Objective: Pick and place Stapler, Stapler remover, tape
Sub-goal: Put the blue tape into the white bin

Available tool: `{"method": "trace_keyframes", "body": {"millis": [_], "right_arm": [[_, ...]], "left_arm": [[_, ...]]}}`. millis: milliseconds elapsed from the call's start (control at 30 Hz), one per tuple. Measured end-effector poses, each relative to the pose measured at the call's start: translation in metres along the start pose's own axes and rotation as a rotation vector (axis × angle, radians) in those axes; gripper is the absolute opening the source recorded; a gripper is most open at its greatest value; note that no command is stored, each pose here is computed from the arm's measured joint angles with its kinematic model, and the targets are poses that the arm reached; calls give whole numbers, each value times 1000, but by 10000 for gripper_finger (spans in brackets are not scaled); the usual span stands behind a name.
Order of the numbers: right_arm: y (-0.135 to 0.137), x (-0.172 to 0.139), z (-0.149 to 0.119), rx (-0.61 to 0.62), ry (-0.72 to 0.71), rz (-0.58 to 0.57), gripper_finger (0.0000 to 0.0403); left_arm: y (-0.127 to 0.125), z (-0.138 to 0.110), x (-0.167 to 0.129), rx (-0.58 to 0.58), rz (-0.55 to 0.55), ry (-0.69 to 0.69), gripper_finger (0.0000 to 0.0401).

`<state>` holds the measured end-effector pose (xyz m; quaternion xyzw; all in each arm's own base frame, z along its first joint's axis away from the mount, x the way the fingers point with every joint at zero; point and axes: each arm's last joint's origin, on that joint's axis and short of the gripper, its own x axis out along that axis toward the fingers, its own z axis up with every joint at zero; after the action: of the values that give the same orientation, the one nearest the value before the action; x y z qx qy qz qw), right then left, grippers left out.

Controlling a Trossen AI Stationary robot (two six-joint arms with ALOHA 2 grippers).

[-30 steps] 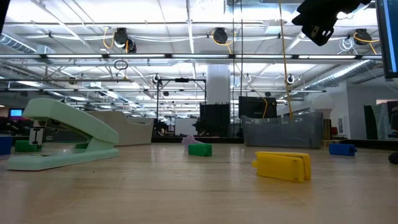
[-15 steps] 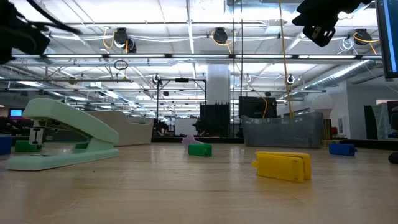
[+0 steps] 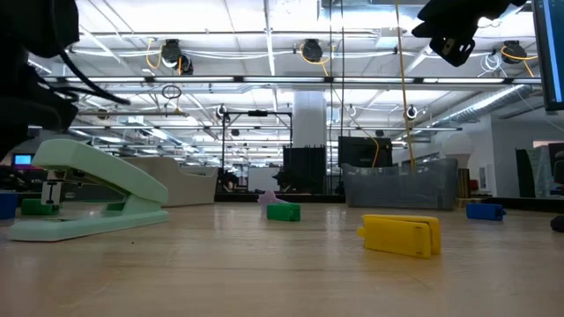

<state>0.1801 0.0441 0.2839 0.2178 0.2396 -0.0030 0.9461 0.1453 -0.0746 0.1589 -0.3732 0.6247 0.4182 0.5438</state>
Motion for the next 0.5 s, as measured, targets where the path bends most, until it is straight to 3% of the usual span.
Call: {"method": "trace_keyframes", "body": {"millis": [500], "right_arm": [[-1,0,1,21,-27,-42,89]], "left_arm": [[1,9,18,53,-57,23,147]]}}
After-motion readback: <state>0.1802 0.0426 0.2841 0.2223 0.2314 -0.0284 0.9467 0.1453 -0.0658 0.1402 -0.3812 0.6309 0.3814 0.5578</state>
